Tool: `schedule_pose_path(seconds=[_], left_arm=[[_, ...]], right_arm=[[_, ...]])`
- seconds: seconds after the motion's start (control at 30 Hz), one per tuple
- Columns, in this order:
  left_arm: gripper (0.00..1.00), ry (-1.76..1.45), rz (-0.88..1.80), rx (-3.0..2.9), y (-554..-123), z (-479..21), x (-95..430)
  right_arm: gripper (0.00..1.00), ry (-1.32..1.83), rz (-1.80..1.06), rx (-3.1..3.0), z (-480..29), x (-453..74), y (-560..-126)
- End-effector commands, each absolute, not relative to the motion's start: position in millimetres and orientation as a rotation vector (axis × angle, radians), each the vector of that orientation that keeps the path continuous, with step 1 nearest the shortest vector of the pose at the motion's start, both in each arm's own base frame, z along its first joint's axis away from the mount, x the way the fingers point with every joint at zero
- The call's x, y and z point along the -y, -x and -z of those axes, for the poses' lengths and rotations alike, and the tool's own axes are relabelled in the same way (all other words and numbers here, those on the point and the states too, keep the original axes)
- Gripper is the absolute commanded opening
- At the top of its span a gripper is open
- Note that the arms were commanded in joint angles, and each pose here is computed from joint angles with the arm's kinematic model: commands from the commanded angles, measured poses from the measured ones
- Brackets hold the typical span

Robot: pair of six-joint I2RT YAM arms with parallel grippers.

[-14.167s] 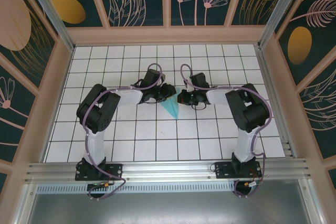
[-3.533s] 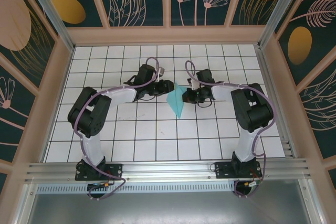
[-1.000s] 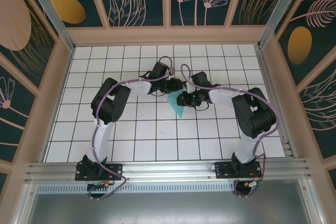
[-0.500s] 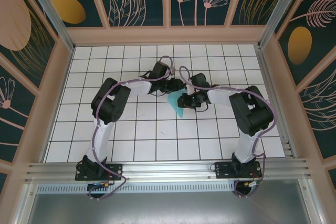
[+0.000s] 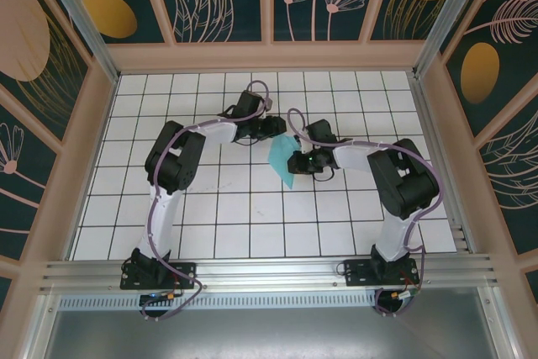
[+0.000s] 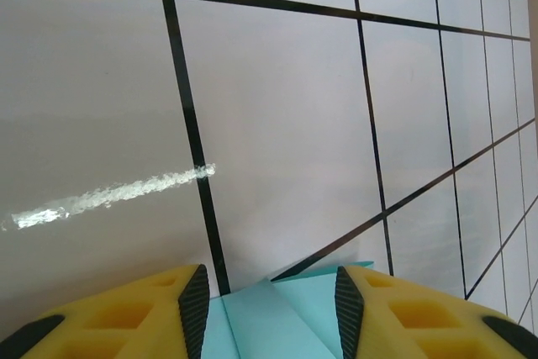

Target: Fold a paper plane with a square sheet of paper (fold left side to right side)

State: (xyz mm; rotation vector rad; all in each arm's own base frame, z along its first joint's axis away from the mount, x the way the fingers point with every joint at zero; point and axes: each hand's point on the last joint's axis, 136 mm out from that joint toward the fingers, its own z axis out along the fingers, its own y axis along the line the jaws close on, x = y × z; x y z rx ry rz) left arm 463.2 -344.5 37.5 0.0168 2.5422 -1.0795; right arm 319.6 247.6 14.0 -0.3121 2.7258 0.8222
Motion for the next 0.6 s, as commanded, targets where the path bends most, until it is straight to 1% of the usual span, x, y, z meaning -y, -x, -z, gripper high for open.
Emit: schedule_pose_path(seconds=[0.0,0.13,0.33,0.4,0.57], left_arm=[[0.45,-0.075,1.074,-2.460,-457.6,-79.7,336.4],[0.43,-0.104,1.134,-2.449,-427.7,-95.3,335.0],[0.41,-0.129,1.258,-2.505,-374.5,-81.1,357.7],[0.41,-0.130,1.265,-2.522,-367.3,-74.2,362.9],[0.38,-0.110,1.280,-2.550,-370.0,-59.1,370.2]], right_arm=[[0.12,0.247,-0.667,-2.944,32.2,-216.7,-281.5],[0.09,0.249,-0.631,-2.954,35.7,-213.6,-282.7],[0.09,0.242,-0.626,-2.959,36.9,-213.4,-282.8],[0.09,0.247,-0.623,-2.964,37.8,-213.4,-281.8],[0.09,0.248,-0.612,-2.972,38.7,-211.4,-280.4]])
